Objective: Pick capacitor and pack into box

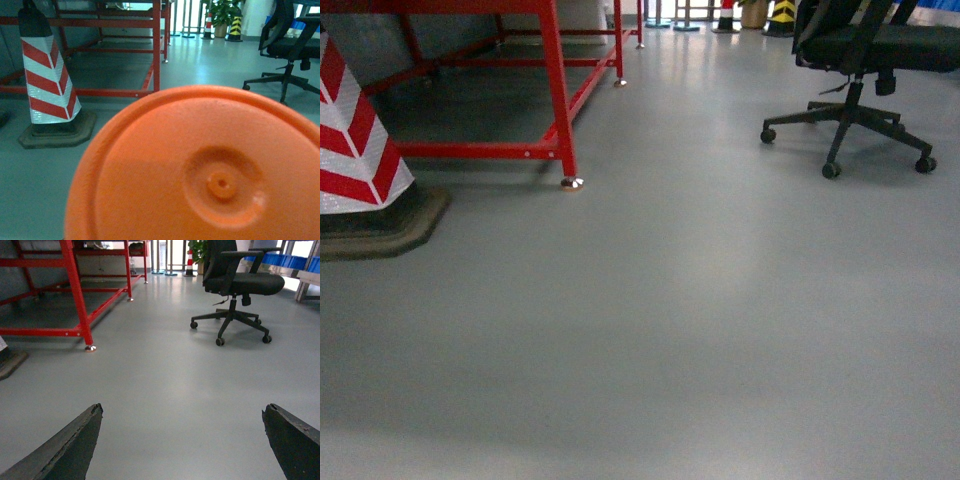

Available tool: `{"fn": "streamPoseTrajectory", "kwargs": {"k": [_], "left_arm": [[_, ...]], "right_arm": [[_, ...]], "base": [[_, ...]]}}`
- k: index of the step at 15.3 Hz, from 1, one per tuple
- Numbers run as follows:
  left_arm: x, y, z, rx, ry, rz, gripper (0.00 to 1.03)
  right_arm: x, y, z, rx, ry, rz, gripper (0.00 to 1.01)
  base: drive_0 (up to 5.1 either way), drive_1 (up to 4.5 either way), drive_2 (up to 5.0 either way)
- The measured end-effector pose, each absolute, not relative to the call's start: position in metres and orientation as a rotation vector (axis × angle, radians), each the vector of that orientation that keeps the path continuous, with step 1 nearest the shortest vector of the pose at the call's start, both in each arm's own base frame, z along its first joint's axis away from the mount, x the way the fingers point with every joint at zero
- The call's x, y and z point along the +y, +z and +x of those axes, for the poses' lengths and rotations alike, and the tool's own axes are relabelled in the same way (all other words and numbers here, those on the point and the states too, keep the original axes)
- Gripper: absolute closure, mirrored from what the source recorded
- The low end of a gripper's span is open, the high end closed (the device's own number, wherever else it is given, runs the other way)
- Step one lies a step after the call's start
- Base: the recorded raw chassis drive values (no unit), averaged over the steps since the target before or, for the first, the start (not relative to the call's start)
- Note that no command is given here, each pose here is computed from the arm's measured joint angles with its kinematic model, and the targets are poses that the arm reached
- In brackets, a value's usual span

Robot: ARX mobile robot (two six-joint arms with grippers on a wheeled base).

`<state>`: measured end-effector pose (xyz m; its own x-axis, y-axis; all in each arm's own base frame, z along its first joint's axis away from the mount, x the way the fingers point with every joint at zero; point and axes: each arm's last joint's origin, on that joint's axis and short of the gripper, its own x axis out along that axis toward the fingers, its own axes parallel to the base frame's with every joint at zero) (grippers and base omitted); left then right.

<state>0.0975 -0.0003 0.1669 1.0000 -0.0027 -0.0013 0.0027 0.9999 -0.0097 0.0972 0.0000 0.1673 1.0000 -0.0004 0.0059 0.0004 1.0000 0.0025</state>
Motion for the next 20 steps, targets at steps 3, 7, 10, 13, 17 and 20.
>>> {"fn": "streamPoseTrajectory", "kwargs": {"k": [3,7,10,13,17,20], "left_arm": [[-0.0003,0.1665,0.0975,0.005,-0.002,-0.010,0.60],[-0.0003,0.1667,0.0975,0.003,-0.002,-0.010,0.60],[-0.0003,0.1668,0.0975,0.002,-0.004,-0.010,0.60],[-0.0003,0.1666,0.0975,0.004,-0.002,-0.010,0.60],[-0.0003,0.1668,0.0975,0.002,-0.003,-0.010,0.60],[-0.0003,0.1668,0.0975,0.002,-0.003,-0.010,0.60]], "right_arm": [[0.0000,0.1669,0.0972,-0.002,0.000,0.002,0.03],[0.0000,0.1672,0.0972,-0.005,-0.001,0.002,0.03],[0.0000,0.1674,0.0972,-0.007,0.000,0.002,0.03],[0.0000,0.1672,0.0972,-0.005,0.000,0.002,0.03],[0.0000,0.1669,0.0972,-0.002,0.000,0.002,0.03],[0.0000,0.1671,0.0972,-0.004,0.000,0.002,0.03]], "base": [[-5.0,2.43,2.4],[-5.2,2.30,2.3],[-5.1,2.39,2.4],[-5.1,2.37,2.4],[-5.1,2.33,2.3],[-5.1,2.33,2.3]]}}
